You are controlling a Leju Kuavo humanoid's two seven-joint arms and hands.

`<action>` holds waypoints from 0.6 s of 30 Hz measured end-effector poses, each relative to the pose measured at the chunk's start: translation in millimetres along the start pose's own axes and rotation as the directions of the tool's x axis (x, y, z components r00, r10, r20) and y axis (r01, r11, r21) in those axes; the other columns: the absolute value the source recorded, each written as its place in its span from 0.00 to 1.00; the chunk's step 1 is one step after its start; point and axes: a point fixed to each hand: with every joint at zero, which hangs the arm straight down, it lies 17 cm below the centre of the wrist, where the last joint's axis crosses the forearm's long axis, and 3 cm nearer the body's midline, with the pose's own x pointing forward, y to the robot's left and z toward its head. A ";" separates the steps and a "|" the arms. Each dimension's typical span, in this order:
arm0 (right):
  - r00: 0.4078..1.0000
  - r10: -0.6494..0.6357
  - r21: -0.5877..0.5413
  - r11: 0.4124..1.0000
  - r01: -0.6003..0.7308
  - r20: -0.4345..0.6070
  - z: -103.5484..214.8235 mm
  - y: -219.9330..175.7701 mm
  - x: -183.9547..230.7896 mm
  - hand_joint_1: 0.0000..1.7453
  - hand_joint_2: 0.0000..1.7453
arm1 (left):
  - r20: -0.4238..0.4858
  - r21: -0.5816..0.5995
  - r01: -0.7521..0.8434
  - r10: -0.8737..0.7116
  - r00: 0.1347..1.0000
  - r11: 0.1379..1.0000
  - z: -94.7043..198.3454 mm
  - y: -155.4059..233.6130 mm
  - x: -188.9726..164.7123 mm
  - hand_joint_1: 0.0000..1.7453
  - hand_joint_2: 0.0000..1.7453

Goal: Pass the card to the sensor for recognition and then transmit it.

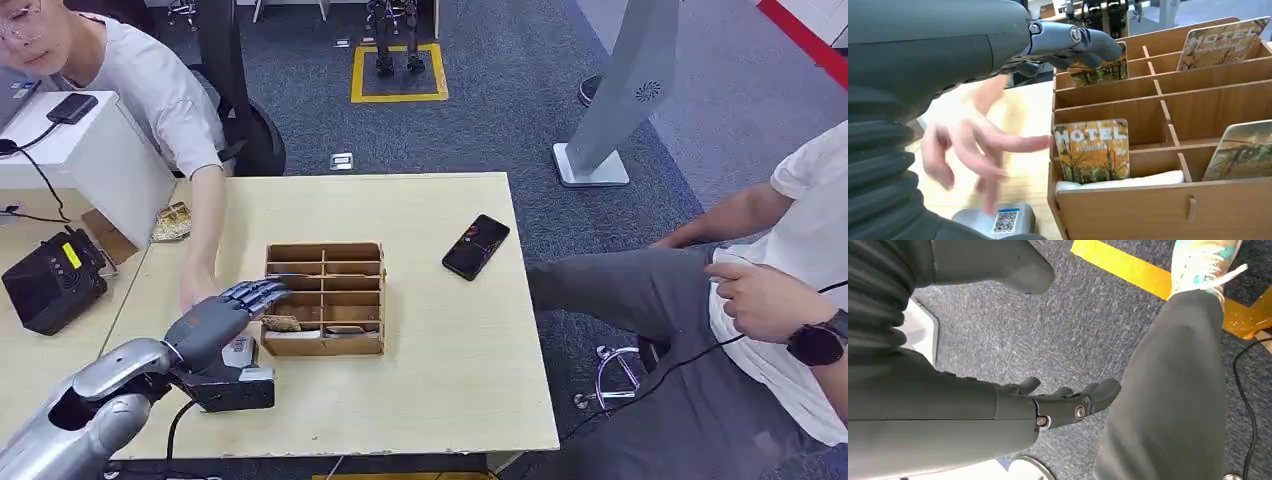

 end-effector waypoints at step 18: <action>1.000 0.000 -0.001 1.000 0.000 0.004 -0.4 -0.3 2.6 0.00 1.00 | -0.001 -0.003 -0.014 0.014 1.000 1.000 -4.3 -4.6 2.5 0.00 1.00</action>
